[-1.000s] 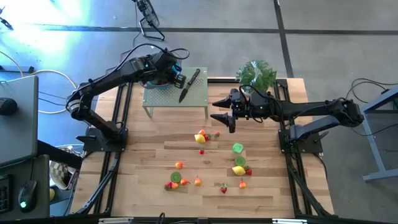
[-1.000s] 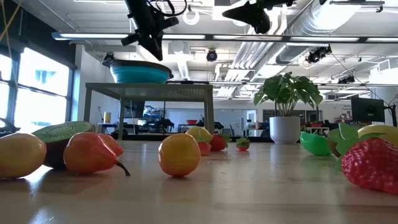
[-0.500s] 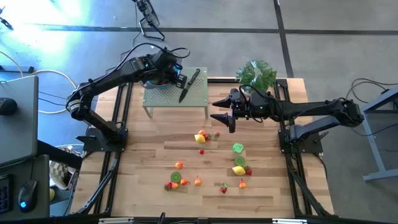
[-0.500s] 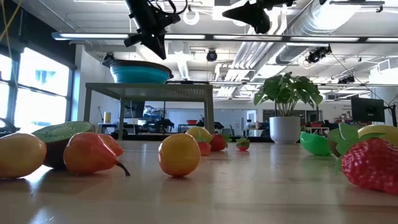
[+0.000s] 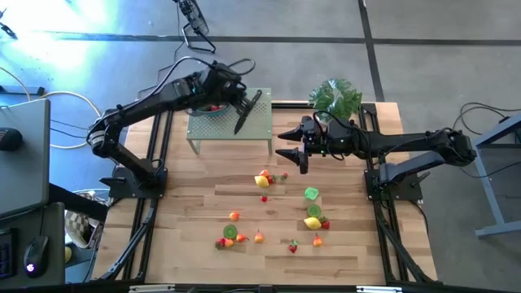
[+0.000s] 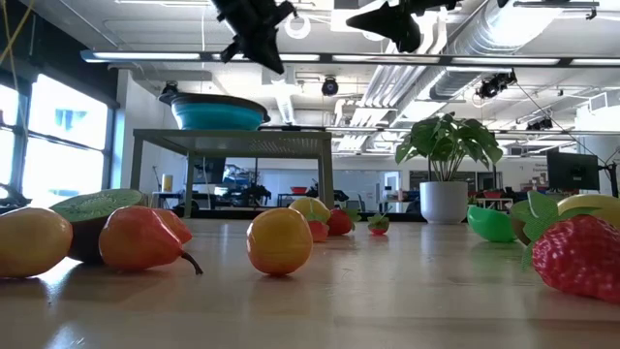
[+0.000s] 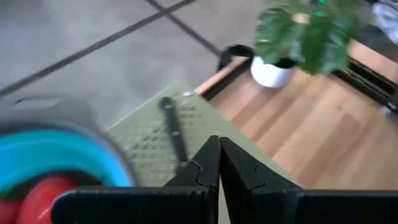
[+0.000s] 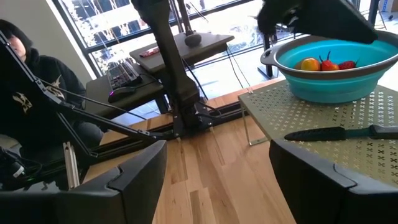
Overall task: Pick & Place Fruit
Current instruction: Put the orange pear into the strainer bowl on the shelf
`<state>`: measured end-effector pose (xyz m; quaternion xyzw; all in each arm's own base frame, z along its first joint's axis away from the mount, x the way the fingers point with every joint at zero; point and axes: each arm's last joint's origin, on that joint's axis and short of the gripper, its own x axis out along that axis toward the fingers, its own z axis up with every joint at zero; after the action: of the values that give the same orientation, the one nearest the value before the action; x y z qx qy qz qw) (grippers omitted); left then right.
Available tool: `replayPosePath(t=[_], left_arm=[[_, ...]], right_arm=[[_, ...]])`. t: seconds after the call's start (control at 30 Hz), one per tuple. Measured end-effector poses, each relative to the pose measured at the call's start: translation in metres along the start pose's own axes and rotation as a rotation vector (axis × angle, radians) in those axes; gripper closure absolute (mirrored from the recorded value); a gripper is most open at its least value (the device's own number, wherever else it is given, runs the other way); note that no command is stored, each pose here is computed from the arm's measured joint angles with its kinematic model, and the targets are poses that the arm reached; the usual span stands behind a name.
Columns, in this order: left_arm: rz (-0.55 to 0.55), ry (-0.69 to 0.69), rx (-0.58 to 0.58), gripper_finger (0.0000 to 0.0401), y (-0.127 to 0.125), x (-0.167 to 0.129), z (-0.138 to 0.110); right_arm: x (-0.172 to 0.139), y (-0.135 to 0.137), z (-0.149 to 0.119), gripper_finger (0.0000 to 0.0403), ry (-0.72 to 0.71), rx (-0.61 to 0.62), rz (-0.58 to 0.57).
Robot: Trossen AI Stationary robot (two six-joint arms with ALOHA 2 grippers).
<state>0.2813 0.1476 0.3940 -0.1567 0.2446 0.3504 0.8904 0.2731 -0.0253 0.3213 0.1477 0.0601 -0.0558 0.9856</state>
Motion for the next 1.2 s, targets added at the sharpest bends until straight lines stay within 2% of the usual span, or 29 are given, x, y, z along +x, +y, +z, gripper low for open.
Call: replayPosePath(t=[0.23,0.47,0.67,0.83,1.03,1.2], left_arm=[[-0.079,0.0,0.117,0.0395,-0.035,-0.009,-0.01],[-0.163,-0.089,0.244,0.0395,-0.061,-0.025,-0.01],[-0.174,-0.088,0.235,0.0396,-0.058,-0.019,-0.025],[-0.246,-0.184,0.184,0.0396,-0.051,-0.018,-0.045],[-0.327,-0.305,0.154,0.0396,-0.038,-0.041,-0.068],[-0.393,-0.39,0.148,0.0396,-0.035,-0.064,-0.077]], right_arm=[[0.0,0.0,0.0,0.0127,0.0,0.002,0.0],[0.0,0.0,0.0,0.0127,0.0,0.003,0.0],[0.0,0.0,0.0,0.0127,0.0,0.003,0.0],[0.0,0.0,0.0,0.0127,0.004,0.002,-0.001],[0.0,0.0,-0.001,0.0127,0.006,0.0,-0.002],[0.0,0.0,-0.001,0.0127,0.006,0.0,-0.002]])
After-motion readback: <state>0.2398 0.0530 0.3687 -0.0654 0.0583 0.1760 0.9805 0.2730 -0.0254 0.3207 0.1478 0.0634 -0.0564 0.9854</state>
